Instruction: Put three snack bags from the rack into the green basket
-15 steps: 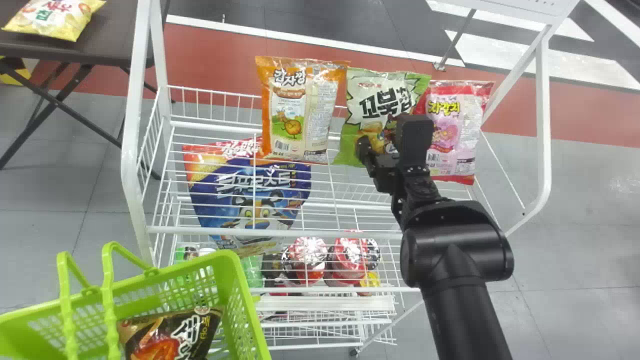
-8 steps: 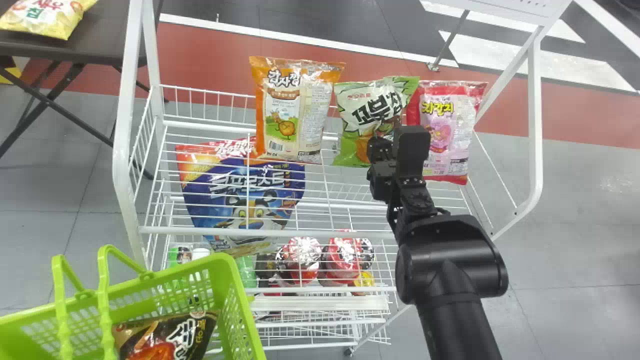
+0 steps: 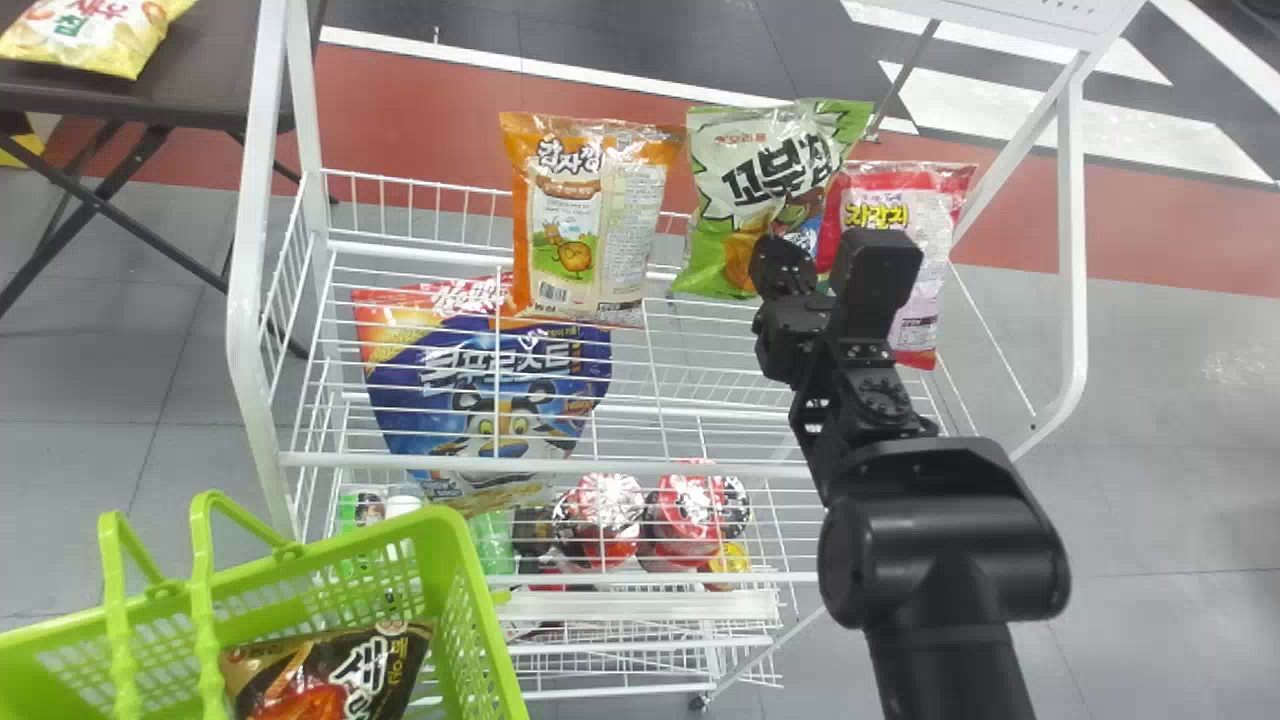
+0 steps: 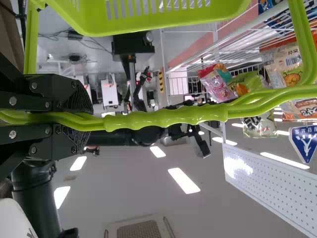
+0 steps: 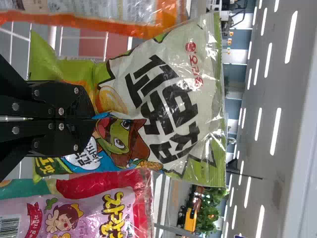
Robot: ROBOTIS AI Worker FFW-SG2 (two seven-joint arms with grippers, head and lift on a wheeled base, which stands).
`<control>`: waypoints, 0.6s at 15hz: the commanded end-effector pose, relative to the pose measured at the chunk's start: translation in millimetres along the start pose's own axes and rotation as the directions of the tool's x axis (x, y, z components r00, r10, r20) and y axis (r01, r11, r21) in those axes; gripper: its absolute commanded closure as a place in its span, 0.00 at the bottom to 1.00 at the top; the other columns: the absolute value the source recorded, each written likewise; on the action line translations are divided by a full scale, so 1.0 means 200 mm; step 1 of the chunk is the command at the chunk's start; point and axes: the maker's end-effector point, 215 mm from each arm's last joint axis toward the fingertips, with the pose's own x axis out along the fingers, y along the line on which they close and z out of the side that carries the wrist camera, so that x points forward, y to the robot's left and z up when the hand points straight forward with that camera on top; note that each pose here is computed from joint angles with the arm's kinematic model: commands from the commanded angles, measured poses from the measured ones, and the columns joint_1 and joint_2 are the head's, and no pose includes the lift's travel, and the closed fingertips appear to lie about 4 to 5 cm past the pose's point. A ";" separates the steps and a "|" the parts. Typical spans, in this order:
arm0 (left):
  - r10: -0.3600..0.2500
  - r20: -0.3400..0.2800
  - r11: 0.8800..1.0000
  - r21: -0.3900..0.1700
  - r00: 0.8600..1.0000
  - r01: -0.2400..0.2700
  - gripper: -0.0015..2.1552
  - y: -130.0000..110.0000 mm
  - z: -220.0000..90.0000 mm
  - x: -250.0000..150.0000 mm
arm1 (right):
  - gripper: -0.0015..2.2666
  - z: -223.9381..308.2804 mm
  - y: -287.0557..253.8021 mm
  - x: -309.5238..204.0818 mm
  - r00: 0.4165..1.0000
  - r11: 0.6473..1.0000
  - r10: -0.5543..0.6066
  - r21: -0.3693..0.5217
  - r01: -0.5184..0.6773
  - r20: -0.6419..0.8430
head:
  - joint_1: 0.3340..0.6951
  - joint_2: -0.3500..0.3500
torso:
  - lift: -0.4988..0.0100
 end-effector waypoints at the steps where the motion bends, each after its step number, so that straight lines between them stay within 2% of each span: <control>1: -0.010 -0.001 1.000 0.003 1.000 0.010 1.00 -0.01 0.00 0.00 | 1.00 0.11 0.13 -0.17 0.998 0.998 0.055 0.038 -0.055 0.019 | 1.00 0.10 | 0.98; 3: -0.011 -0.001 1.000 0.004 1.000 0.011 1.00 -0.01 0.01 0.00 | 1.00 0.15 0.26 -0.35 0.994 0.993 0.105 0.057 -0.105 0.006 | 1.00 0.13 | 0.98; 5: -0.011 0.000 1.000 0.001 1.000 0.011 1.00 -0.01 0.00 0.00 | 1.00 0.12 0.42 -0.55 0.981 0.977 0.187 0.120 -0.179 -0.058 | 1.00 0.19 | 0.98; 9: -0.013 0.000 1.000 0.007 1.000 0.013 1.00 -0.02 0.01 0.01 | 1.00 0.06 0.78 -0.88 0.928 0.913 0.366 0.220 -0.343 -0.071 | 1.00 0.31 | 0.98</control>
